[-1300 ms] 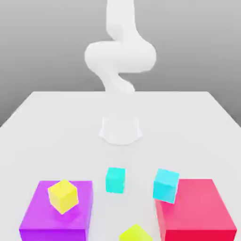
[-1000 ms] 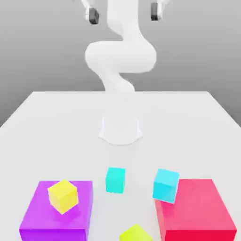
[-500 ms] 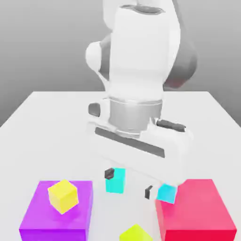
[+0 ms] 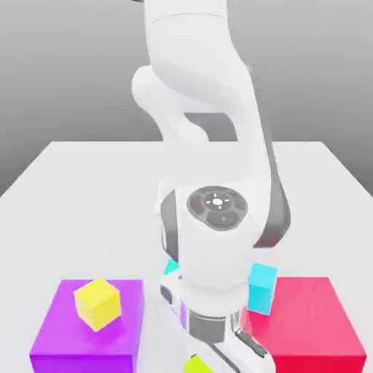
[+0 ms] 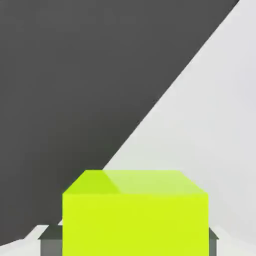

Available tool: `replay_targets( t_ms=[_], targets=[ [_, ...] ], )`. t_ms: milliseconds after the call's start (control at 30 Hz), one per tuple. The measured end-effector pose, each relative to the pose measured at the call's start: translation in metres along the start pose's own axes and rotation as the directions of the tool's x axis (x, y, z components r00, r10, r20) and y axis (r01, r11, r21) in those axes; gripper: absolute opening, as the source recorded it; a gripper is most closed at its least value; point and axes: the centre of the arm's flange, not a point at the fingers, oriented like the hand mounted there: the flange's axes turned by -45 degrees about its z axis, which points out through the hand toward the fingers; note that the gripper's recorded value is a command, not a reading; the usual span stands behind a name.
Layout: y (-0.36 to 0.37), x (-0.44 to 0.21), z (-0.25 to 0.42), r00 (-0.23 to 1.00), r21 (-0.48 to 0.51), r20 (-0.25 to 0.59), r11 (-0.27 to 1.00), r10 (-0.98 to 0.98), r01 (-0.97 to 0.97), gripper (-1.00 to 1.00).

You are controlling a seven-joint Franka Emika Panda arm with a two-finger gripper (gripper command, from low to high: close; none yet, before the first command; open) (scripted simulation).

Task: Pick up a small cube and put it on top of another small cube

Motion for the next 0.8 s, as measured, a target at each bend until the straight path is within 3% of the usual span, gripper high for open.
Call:
replay_targets(
  t_ms=[233,800],
  targets=[
    [0.01,-0.006,-0.069,1.0,-0.001,0.004,1.0,0.0,0.0,-1.0],
    [0.172,-0.088,-0.122,0.999,-0.003,0.006,0.999,0.039,-0.039,-1.0]
  ],
)
